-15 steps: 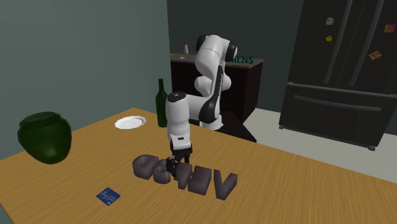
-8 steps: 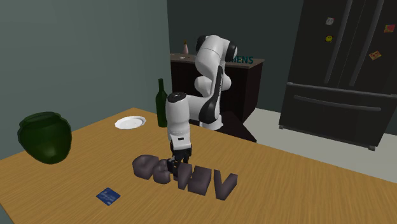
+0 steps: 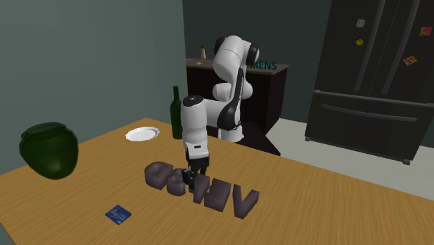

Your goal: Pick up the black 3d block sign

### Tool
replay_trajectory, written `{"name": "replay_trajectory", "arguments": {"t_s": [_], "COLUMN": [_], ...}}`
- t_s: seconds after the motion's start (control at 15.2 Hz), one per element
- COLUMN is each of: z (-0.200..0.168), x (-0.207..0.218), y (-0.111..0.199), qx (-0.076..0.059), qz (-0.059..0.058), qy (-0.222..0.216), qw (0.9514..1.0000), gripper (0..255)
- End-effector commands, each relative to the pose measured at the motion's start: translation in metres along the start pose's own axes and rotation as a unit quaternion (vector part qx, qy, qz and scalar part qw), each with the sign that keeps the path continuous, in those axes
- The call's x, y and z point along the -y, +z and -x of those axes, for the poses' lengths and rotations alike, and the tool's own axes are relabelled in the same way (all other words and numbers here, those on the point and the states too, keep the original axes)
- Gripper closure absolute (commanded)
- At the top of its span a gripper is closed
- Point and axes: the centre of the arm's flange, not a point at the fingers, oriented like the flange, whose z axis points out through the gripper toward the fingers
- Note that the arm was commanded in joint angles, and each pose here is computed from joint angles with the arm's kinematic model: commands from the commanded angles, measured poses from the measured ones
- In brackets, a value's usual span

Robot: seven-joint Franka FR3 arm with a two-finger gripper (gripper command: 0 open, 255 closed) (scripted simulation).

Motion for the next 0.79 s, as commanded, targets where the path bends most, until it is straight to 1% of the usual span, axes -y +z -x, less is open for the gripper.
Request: {"name": "replay_trajectory", "arguments": {"t_s": [0.0,0.59,0.73], "z": [0.000,0.000,0.000], "x": [-0.001,0.000,0.000], "y": [-0.012,-0.060,-0.061], "qx": [0.000,0.000,0.000], "qz": [0.001,0.001,0.001], "qy": [0.000,0.000,0.000], "qw": [1.0000,1.0000,1.0000], "gripper": [255,255,255]}}
